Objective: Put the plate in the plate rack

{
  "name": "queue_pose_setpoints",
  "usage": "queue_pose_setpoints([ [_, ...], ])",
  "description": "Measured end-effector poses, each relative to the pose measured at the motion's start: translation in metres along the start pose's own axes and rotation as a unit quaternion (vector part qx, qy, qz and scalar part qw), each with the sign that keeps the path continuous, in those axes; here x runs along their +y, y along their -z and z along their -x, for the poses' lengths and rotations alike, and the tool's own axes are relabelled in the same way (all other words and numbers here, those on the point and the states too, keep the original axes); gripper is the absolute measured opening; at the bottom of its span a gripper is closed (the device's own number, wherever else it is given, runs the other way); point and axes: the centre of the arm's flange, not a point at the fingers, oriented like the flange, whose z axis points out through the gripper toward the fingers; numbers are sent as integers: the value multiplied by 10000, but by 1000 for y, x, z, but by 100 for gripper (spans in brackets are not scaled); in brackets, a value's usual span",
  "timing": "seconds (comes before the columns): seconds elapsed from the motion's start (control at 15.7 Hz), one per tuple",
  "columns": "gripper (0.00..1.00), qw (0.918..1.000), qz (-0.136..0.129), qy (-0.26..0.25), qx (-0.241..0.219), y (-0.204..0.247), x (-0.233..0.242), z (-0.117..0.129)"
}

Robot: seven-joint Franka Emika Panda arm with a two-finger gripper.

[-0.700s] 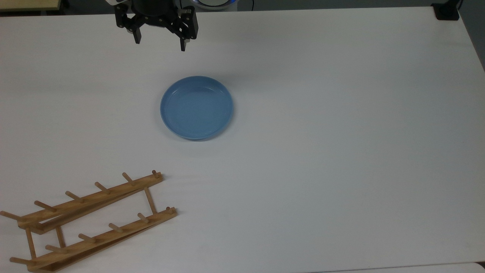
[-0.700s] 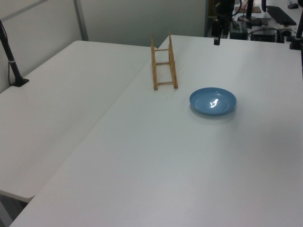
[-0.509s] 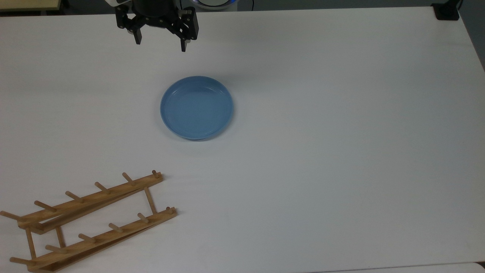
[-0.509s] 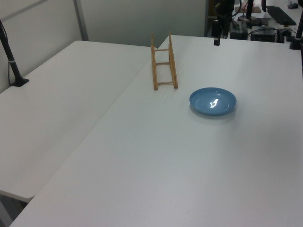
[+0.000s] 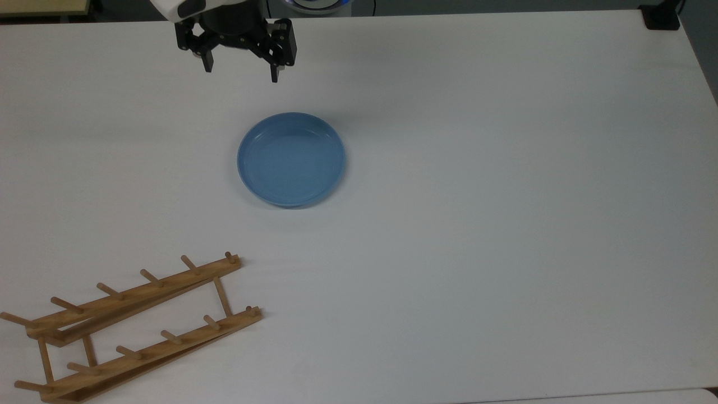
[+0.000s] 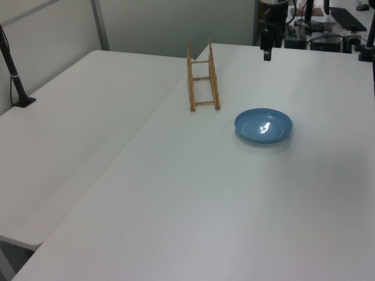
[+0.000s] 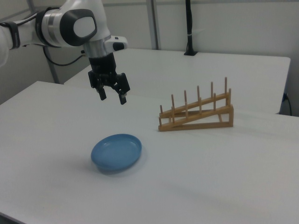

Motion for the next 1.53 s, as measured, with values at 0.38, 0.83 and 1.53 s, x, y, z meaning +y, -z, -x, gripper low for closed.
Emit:
queue_pose_setpoints([
  [0.38,100,9996,-27,277,-70,-8,-1,-2],
  [0.83,89,9937,-544,895,-406,-62,37,-17],
  [1.53,57,9875,-512,1397,-512,-171,60,-51],
])
